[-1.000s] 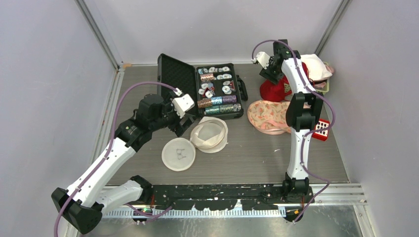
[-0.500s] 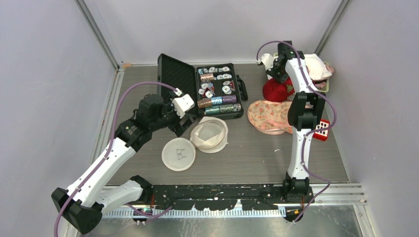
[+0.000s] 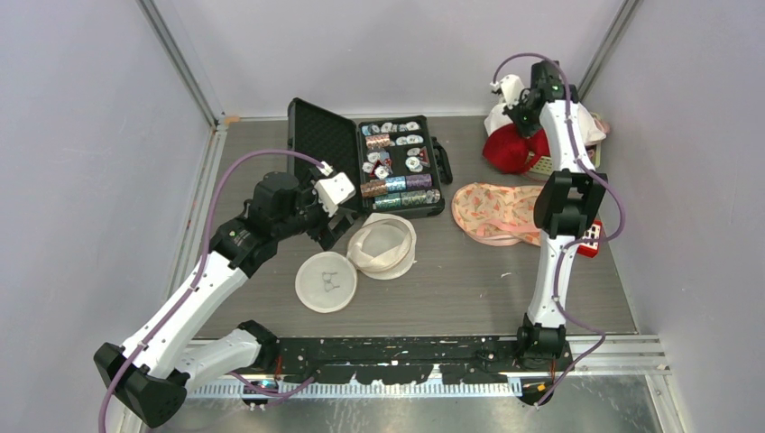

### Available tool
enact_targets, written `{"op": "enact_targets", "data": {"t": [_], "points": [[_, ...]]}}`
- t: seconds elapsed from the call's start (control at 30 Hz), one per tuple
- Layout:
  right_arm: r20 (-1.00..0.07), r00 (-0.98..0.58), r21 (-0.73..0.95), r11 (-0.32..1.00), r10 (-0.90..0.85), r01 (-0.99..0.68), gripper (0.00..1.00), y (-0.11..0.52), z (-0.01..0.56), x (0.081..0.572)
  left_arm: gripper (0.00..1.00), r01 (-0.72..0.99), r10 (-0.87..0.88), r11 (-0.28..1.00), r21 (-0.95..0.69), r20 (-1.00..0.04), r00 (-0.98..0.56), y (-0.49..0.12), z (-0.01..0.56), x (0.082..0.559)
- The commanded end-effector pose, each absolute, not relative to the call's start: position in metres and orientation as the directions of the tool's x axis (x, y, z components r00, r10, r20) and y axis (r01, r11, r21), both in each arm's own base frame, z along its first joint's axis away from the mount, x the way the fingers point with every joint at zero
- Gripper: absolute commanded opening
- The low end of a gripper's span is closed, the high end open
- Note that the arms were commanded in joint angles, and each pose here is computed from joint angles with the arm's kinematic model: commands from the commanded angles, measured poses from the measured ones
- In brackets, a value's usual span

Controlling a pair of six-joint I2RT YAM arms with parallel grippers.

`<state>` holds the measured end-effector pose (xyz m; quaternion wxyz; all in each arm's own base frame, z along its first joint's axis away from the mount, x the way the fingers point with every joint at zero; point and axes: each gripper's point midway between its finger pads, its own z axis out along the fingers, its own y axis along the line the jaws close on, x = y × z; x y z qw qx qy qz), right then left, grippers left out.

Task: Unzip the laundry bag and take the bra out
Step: Place the bra in the bin.

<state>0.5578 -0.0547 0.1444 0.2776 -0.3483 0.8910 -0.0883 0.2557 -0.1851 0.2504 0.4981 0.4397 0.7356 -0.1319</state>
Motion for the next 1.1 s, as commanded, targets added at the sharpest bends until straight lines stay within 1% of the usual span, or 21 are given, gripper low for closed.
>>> {"op": "enact_targets", "data": {"t": [0.0, 0.13, 0.3, 0.5, 0.7, 0.93, 0.97, 1.07], "points": [[-0.645, -0.571, -0.364, 0.861, -0.508, -0.356, 0.01, -0.076, 0.214, 0.582, 0.87, 0.783, 0.497, 0.571, 0.247, -0.863, -0.091, -0.187, 0.262, 0.255], [-0.716, -0.565, -0.345, 0.912, -0.409, -0.223, 0.01, -0.101, 0.229, 0.594, 0.87, 0.784, 0.496, 0.57, 0.246, -0.863, -0.09, -0.188, 0.263, 0.255], [-0.781, -0.529, -0.353, 0.933, -0.332, -0.064, 0.0, -0.133, 0.248, 0.609, 0.86, 0.787, 0.499, 0.568, 0.241, -0.861, -0.097, -0.188, 0.263, 0.255], [-0.785, -0.515, -0.423, 0.905, -0.343, 0.042, 0.01, -0.162, 0.252, 0.621, 0.86, 0.786, 0.503, 0.569, 0.243, -0.859, -0.099, -0.188, 0.263, 0.256], [-0.792, -0.503, -0.446, 0.891, -0.347, 0.087, 0.01, -0.173, 0.247, 0.633, 0.86, 0.784, 0.507, 0.571, 0.243, -0.856, -0.104, -0.187, 0.262, 0.256], [-0.775, -0.531, -0.405, 0.914, -0.342, 0.002, 0.01, -0.154, 0.222, 0.631, 0.86, 0.783, 0.511, 0.572, 0.244, -0.853, -0.107, -0.187, 0.261, 0.257], [-0.772, -0.537, -0.401, 0.916, -0.341, -0.007, 0.03, -0.152, 0.217, 0.63, 0.86, 0.783, 0.511, 0.572, 0.244, -0.853, -0.108, -0.187, 0.261, 0.257], [-0.754, -0.559, -0.402, 0.915, -0.346, -0.023, 0.22, -0.151, 0.206, 0.628, 0.86, 0.783, 0.512, 0.572, 0.246, -0.852, -0.107, -0.187, 0.26, 0.258]]}}
